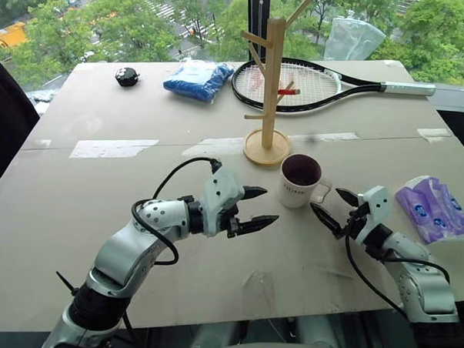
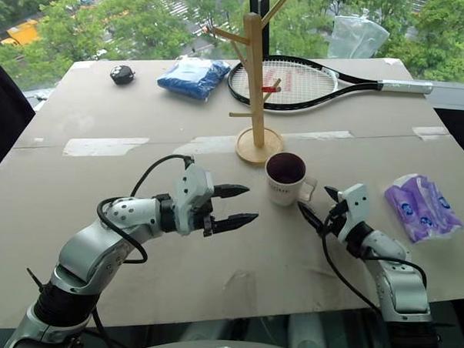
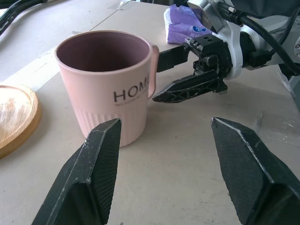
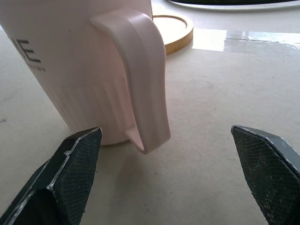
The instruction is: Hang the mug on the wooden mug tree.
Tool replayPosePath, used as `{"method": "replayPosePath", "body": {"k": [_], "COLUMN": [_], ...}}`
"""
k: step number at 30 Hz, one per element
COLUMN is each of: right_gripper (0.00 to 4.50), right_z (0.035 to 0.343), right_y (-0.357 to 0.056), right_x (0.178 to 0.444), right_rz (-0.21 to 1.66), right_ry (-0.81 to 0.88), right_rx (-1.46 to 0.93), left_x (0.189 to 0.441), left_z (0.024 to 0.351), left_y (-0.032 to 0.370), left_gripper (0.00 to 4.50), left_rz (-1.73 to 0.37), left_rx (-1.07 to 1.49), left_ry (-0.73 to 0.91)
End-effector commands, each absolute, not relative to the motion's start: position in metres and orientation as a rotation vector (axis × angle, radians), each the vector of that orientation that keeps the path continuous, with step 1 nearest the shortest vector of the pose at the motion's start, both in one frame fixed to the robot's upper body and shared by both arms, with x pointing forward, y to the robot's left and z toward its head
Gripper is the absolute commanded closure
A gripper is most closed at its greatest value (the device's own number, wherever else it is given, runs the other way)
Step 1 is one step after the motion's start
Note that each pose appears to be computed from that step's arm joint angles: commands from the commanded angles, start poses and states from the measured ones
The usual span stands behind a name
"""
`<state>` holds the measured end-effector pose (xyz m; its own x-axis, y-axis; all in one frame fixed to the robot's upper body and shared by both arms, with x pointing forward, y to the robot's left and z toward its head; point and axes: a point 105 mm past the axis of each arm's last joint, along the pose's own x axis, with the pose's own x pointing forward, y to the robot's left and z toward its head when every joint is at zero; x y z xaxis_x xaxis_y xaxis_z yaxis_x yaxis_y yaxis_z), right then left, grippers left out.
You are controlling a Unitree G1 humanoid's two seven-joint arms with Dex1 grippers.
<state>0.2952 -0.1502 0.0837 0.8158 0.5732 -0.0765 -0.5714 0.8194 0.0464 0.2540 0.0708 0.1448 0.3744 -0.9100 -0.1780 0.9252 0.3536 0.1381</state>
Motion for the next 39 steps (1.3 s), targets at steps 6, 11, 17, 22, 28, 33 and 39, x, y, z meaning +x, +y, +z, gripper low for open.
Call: {"method": "replayPosePath", "body": {"k": [6,11,17,22,28,33,39], "right_gripper": [0.75,3.13,4.44,4.44,4.44,4.44,4.44], "right_z": [0.094,0.094,0.096,0.106,0.159,0.198,0.249], "right_y": [-0.149,-0.142,-0.141,-0.14,-0.133,-0.138,-0.133], "right_x": [0.304,0.309,0.316,0.317,0.325,0.349,0.376], "right_rz": [0.571,0.596,0.614,0.644,0.859,0.882,0.891], "right_ry": [0.02,0.005,-0.003,-0.023,-0.046,0.029,0.097], "right_rx": [0.032,0.05,0.035,0.016,-0.229,-0.56,-0.74], "left_x": [0.253,0.253,0.253,0.253,0.264,0.26,0.262], "left_z": [0.153,0.153,0.154,0.155,0.172,0.17,0.183], "left_y": [0.071,0.072,0.073,0.074,0.085,0.095,0.095], "left_gripper": [1.36,1.36,1.36,1.36,1.36,1.36,1.36], "left_rz": [-1.204,-1.199,-1.187,-1.162,-1.0,-0.918,-0.82], "left_rx": [0.254,0.253,0.254,0.238,0.065,-0.038,-0.114], "left_ry": [0.038,0.035,0.031,0.017,-0.165,-0.261,-0.418]}}
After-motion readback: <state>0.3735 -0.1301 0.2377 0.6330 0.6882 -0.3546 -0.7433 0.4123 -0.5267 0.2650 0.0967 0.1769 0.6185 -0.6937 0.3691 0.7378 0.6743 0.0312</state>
